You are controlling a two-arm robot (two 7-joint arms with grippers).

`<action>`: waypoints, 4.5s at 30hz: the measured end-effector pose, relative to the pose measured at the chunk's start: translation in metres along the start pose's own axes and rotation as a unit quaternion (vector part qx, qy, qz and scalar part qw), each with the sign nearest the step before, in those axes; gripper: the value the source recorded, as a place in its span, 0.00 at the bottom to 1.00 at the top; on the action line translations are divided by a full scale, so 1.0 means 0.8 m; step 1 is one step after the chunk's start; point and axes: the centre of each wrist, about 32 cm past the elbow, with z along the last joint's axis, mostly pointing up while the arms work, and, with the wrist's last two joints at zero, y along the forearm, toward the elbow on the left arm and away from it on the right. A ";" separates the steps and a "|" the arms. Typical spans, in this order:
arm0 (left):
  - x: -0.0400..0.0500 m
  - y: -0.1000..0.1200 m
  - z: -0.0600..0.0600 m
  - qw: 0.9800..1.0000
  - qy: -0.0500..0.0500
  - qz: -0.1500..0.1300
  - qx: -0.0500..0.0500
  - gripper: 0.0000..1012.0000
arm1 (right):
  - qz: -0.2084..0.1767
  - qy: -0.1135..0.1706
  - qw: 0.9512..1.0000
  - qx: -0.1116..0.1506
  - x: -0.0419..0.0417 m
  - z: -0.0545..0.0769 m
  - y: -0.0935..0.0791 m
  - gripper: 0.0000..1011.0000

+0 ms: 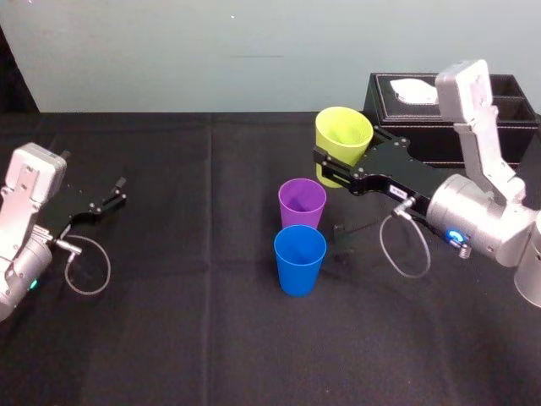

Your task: Stack the three plastic cups sequentially using one hand.

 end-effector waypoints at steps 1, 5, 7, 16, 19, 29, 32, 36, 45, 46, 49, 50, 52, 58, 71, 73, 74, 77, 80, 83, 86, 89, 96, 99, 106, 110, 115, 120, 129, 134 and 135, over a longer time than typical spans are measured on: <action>0.000 0.000 0.000 1.000 0.000 0.000 0.000 1.00 | 0.000 0.001 1.000 0.000 0.000 0.000 0.003 0.72; 0.000 0.000 0.000 1.000 0.000 0.000 0.000 1.00 | 0.002 0.003 1.000 -0.004 -0.001 -0.001 0.012 0.72; 0.000 0.000 0.000 1.000 0.000 0.000 0.000 1.00 | 0.003 0.004 1.000 -0.006 -0.001 -0.002 0.015 0.72; 0.000 0.000 0.000 1.000 0.000 0.000 0.000 1.00 | 0.016 0.006 1.000 -0.012 -0.004 -0.005 0.023 0.72; 0.000 0.000 0.000 1.000 0.000 0.000 0.000 1.00 | 0.019 0.008 1.000 -0.014 -0.006 -0.007 0.026 0.72; 0.000 0.000 0.000 1.000 0.000 0.000 0.000 1.00 | 0.028 0.005 0.999 -0.015 -0.008 -0.014 0.031 0.72; 0.000 0.000 0.000 1.000 0.000 0.000 0.000 1.00 | 0.030 0.005 0.999 -0.016 -0.007 -0.015 0.032 0.72; 0.000 0.000 0.000 1.000 0.000 0.000 0.000 1.00 | 0.034 0.005 0.999 -0.017 -0.008 -0.018 0.033 0.72; 0.000 0.000 0.000 1.000 0.000 0.000 0.000 1.00 | 0.041 0.004 0.999 -0.020 -0.009 -0.024 0.037 0.72; 0.000 0.000 0.000 1.000 0.000 0.000 0.000 1.00 | 0.042 0.004 0.999 -0.020 -0.009 -0.025 0.038 0.72; 0.000 0.000 0.000 1.000 0.000 0.000 0.000 1.00 | 0.043 0.004 0.999 -0.020 -0.009 -0.026 0.039 0.72; 0.000 0.000 0.000 1.000 0.000 0.000 0.000 1.00 | 0.044 0.005 0.999 -0.020 -0.009 -0.027 0.039 0.72; 0.000 0.000 0.000 1.000 0.000 0.000 0.000 1.00 | 0.044 0.005 0.999 -0.020 -0.009 -0.029 0.040 0.72; 0.000 0.000 0.000 1.000 0.000 0.000 0.000 1.00 | 0.043 0.006 0.999 -0.022 -0.009 -0.032 0.042 0.72; 0.000 0.000 0.000 1.000 0.000 0.000 0.000 1.00 | 0.040 0.006 0.999 -0.018 -0.006 -0.034 0.045 0.72; 0.000 0.000 0.000 1.000 0.000 0.000 0.000 1.00 | 0.040 0.007 0.999 -0.018 -0.006 -0.036 0.045 0.72; 0.000 0.000 0.000 1.000 0.000 0.000 0.000 1.00 | 0.040 0.007 0.999 -0.018 -0.006 -0.037 0.045 0.72; 0.000 0.000 0.000 1.000 0.000 0.000 0.000 1.00 | 0.040 0.008 0.999 -0.018 -0.005 -0.039 0.046 0.72; 0.000 0.000 0.000 1.000 0.000 0.000 0.000 1.00 | 0.040 0.007 0.999 -0.018 -0.005 -0.040 0.047 0.72; 0.000 0.000 0.000 1.000 0.000 0.000 0.000 1.00 | 0.040 0.006 0.999 -0.017 -0.005 -0.041 0.047 0.72; 0.000 0.000 0.000 1.000 0.000 0.000 0.000 1.00 | 0.041 0.006 0.999 -0.016 -0.005 -0.045 0.049 0.72; 0.000 0.000 0.000 1.000 0.000 0.000 0.000 1.00 | 0.040 0.007 0.999 -0.017 -0.005 -0.048 0.050 0.72; 0.000 0.000 0.000 1.000 0.000 0.000 0.000 1.00 | 0.040 0.010 0.999 -0.020 -0.005 -0.053 0.052 0.72; 0.000 0.000 0.000 1.000 0.000 0.000 0.000 1.00 | 0.040 0.010 0.999 -0.023 -0.006 -0.057 0.053 0.72; 0.000 0.000 0.000 1.000 0.000 0.000 0.000 1.00 | 0.040 0.010 0.999 -0.024 -0.006 -0.058 0.054 0.72; 0.000 0.000 0.000 1.000 0.000 0.000 0.000 1.00 | 0.040 0.010 0.999 -0.024 -0.006 -0.057 0.054 0.72; 0.000 0.000 0.000 1.000 0.000 0.000 0.000 1.00 | 0.040 0.010 0.999 -0.023 -0.006 -0.057 0.054 0.75; 0.000 0.000 0.000 1.000 0.000 0.000 0.000 1.00 | 0.040 0.010 0.999 -0.023 -0.006 -0.057 0.053 0.86; 0.000 0.000 0.000 1.000 0.000 0.000 0.000 1.00 | 0.040 0.010 0.999 -0.023 -0.006 -0.057 0.053 0.99; 0.000 0.000 0.000 1.000 0.000 0.000 0.000 1.00 | 0.040 0.010 0.999 -0.022 -0.006 -0.056 0.052 0.99; 0.000 0.000 0.000 1.000 0.000 0.000 0.000 1.00 | 0.040 0.008 0.999 -0.018 -0.005 -0.056 0.052 0.99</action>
